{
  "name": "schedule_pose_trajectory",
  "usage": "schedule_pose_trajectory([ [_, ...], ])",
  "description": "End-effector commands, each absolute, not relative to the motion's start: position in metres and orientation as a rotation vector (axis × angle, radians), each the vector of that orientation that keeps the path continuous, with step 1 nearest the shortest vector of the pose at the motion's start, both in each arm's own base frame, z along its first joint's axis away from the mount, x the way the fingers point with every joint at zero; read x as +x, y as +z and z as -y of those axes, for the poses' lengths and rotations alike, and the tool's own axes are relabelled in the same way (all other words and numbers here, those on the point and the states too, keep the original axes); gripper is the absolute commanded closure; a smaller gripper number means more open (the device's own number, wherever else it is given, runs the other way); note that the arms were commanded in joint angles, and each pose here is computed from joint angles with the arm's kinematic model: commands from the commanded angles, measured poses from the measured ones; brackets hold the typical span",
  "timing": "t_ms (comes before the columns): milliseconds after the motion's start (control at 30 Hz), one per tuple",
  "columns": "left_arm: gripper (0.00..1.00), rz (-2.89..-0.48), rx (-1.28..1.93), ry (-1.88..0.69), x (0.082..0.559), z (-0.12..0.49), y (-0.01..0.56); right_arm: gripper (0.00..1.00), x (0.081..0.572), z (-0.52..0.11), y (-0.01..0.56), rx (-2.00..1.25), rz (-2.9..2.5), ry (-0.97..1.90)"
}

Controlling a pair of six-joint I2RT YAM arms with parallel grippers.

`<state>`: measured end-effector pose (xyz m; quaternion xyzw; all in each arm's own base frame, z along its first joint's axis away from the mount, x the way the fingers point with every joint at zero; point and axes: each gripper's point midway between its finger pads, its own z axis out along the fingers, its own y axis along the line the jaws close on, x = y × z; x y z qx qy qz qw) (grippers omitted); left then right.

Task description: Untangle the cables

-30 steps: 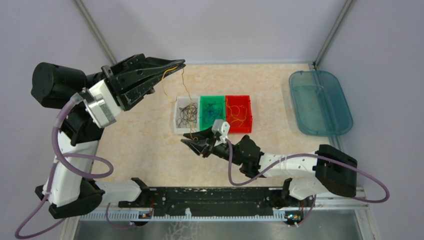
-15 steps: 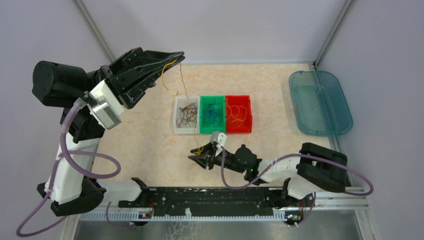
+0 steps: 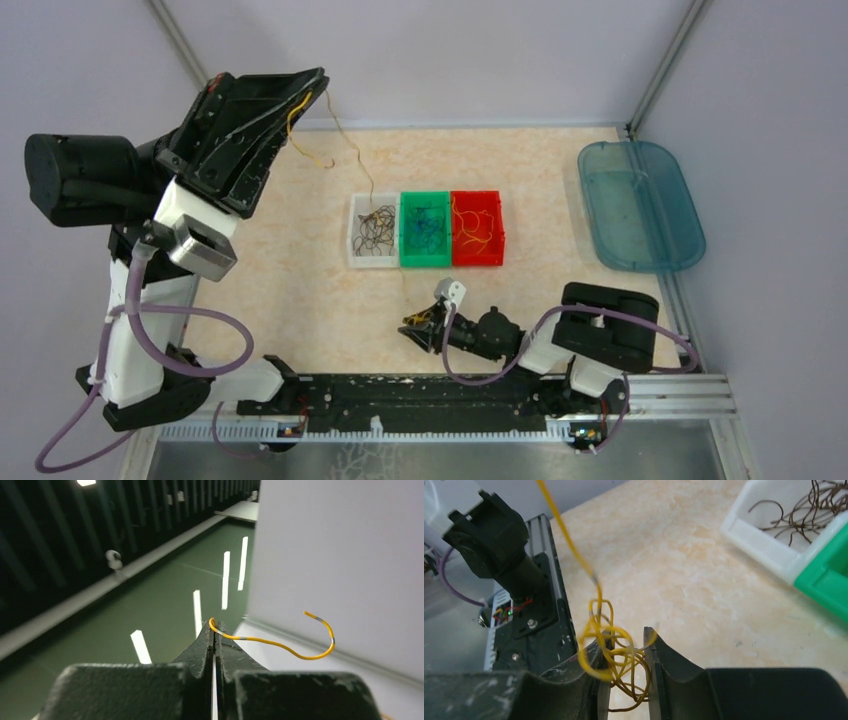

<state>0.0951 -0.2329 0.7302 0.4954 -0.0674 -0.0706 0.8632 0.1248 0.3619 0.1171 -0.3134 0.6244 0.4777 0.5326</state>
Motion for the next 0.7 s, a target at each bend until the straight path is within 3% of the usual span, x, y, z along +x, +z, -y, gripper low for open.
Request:
schedule_pose_trajectory([
  [0, 1.00, 0.332, 0.917, 0.111, 0.071, 0.205, 0.766, 0.72, 0.125, -0.355, 0.116, -0.669, -1.483, 1.170],
  [233, 1.00, 0.555, 0.631, 0.731, 0.070, 0.179, 0.806, 0.73, 0.124, -0.341, 0.090, -0.643, -1.545, 1.150],
  [400, 1.00, 0.358, 0.757, 0.511, 0.093, 0.186, 0.805, 0.71, 0.123, -0.334, 0.094, -0.613, -1.535, 1.165],
  [667, 1.00, -0.020, 1.245, 0.158, 0.166, 0.254, 0.648, 0.63, 0.131, -0.333, 0.130, -0.602, -1.489, 1.118],
])
